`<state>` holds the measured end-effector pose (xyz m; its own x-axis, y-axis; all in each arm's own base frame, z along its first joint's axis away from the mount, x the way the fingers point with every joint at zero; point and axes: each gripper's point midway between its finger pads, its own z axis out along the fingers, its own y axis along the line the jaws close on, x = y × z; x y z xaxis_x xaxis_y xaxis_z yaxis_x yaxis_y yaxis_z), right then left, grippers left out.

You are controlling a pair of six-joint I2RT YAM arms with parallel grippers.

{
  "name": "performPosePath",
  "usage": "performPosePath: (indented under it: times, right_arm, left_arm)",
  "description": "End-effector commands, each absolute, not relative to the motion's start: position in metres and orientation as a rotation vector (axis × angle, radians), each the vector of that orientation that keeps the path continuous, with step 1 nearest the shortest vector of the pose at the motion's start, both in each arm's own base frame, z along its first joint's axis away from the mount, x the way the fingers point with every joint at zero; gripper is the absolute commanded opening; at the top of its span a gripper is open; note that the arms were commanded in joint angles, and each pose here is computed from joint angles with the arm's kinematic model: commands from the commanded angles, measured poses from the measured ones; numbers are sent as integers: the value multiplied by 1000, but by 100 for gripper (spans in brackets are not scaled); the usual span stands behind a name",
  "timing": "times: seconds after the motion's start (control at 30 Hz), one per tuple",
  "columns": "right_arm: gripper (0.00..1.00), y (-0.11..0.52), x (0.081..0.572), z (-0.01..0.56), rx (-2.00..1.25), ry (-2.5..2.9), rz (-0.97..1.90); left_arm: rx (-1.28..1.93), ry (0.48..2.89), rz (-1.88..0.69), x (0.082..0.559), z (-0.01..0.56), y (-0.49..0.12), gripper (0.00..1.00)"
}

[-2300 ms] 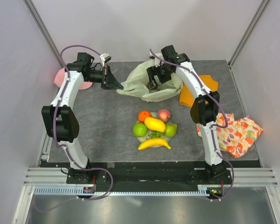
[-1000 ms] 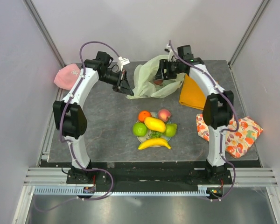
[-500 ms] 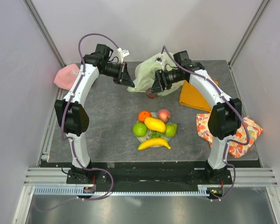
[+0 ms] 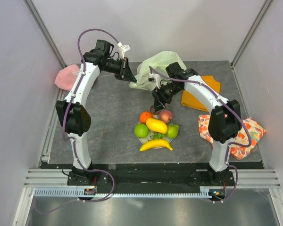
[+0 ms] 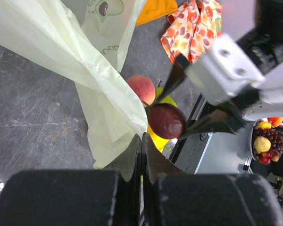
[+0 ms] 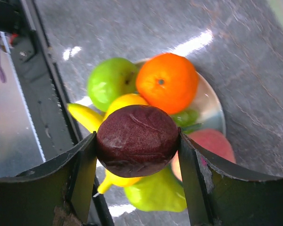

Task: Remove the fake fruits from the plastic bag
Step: Place the fake fruit on the plate.

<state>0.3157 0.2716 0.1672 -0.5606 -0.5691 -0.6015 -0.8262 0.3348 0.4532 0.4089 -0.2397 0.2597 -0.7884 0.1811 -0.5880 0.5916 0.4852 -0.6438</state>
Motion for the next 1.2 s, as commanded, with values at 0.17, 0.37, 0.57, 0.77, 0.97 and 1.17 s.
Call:
performPosePath:
  times: [0.17,0.37,0.57,0.77,0.97,1.17]
  right_arm:
    - [62,262,356,129,-1294,2308,1024]
    - [63,261,346,107,-1367,2346,1103]
    - [66,256,336,91,-1402,2386,1135]
    - [71,254,335,82,-1412,2406,1132]
    - [80,252,335,73,-1423,2423,1120]
    - [98,253,338,66,-1406,2449,1126]
  left_arm:
    - [629,2307,-1238,409,254,-238,2]
    - [620,2333,-1228,409,246,-235,2]
    - [613,2341,-1215,410,244,-234,1]
    - [641,2338,-1200,411,239,-234,2]
    - [639,2344,-1196,412,237,-233,2]
    - [642,2343,-1204,412,236,-234,1]
